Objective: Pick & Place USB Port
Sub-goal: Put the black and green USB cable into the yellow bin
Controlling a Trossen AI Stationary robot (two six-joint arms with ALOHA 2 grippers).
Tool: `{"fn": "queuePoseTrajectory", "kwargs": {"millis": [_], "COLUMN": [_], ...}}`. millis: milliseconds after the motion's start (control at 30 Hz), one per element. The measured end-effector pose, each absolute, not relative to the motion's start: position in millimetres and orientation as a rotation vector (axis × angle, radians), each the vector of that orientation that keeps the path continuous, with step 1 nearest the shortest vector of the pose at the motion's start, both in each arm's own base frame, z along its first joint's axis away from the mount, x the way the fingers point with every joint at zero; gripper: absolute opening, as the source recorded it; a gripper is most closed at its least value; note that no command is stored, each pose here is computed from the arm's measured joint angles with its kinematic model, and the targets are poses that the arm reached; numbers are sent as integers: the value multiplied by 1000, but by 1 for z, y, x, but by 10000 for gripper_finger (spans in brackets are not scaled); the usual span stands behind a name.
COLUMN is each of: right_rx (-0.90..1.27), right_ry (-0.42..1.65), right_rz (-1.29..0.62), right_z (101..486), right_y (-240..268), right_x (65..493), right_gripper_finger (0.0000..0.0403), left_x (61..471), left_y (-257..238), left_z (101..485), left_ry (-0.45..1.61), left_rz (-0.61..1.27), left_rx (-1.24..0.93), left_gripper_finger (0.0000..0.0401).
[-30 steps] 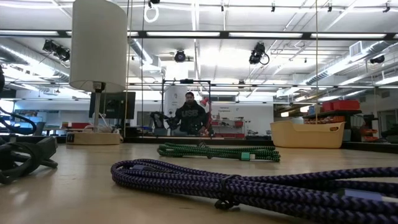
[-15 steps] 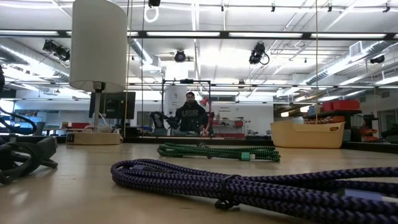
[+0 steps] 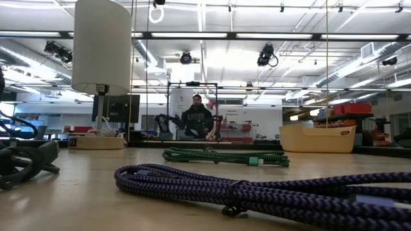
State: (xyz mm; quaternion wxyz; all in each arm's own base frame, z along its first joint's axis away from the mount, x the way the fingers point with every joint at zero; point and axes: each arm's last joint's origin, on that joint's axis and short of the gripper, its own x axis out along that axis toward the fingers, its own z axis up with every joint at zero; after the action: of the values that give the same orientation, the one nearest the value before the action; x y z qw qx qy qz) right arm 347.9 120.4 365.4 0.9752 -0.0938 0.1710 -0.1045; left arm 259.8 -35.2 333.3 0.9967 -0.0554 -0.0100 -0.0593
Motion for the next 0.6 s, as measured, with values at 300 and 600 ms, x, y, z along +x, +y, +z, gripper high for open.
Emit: {"fn": "queuePoseTrajectory", "kwargs": {"millis": [300, 600], "right_rx": [-190, -202], "right_ry": [253, 190], "right_rz": [-262, -316], "right_z": [383, 390], "right_y": [114, 104], "right_x": [343, 348], "right_gripper_finger": [205, 178], "left_x": [260, 260], "left_y": [-35, -35], "left_z": [333, 333], "left_ry": [-14, -11], "left_rz": [-117, -116], "left_rx": [-110, -112], "left_gripper_finger": [19, 19]}}
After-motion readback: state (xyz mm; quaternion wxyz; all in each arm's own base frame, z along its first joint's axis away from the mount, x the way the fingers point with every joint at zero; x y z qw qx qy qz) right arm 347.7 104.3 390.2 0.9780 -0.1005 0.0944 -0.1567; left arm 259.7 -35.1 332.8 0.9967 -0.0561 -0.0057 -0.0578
